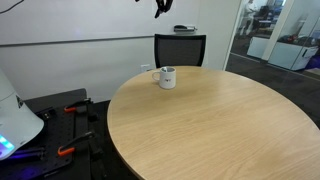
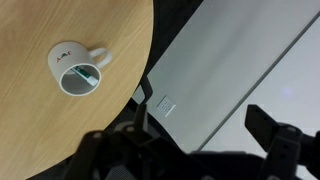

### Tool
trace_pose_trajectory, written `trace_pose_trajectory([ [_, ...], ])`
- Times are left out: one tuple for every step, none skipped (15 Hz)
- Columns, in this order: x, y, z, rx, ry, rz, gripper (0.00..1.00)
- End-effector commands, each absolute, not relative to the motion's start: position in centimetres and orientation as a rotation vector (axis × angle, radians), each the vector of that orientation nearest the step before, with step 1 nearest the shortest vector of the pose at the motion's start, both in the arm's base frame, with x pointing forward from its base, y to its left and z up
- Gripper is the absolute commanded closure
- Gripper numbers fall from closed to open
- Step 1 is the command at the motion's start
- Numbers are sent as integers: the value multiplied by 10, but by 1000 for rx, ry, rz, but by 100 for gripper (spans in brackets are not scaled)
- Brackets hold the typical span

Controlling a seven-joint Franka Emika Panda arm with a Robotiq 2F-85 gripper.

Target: Pick the marker from the cup and put it on the table

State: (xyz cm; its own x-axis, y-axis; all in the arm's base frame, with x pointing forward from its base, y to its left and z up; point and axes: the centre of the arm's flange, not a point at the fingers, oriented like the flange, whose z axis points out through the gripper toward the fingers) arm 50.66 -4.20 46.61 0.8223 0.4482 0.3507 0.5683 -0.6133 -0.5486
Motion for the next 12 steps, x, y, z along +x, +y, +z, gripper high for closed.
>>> trace_pose_trajectory([
  [507,-42,466,-2331,-742,-233,0],
  [507,-42,467,-2331,-743,-234,0],
  [509,-42,464,-2302,-769,-253,0],
  [512,-40,458,-2244,-820,-283,0],
  [515,-38,454,-2205,-866,-322,0],
  [518,-35,449,-2156,-920,-365,0],
  [520,-33,444,-2105,-962,-402,0],
  [523,-30,438,-2060,-1001,-441,0],
  [526,-28,433,-2015,-1042,-477,0],
  [531,-26,426,-1970,-1084,-516,0],
  [535,-23,420,-1926,-1122,-554,0],
  [538,-21,414,-1892,-1155,-585,0],
])
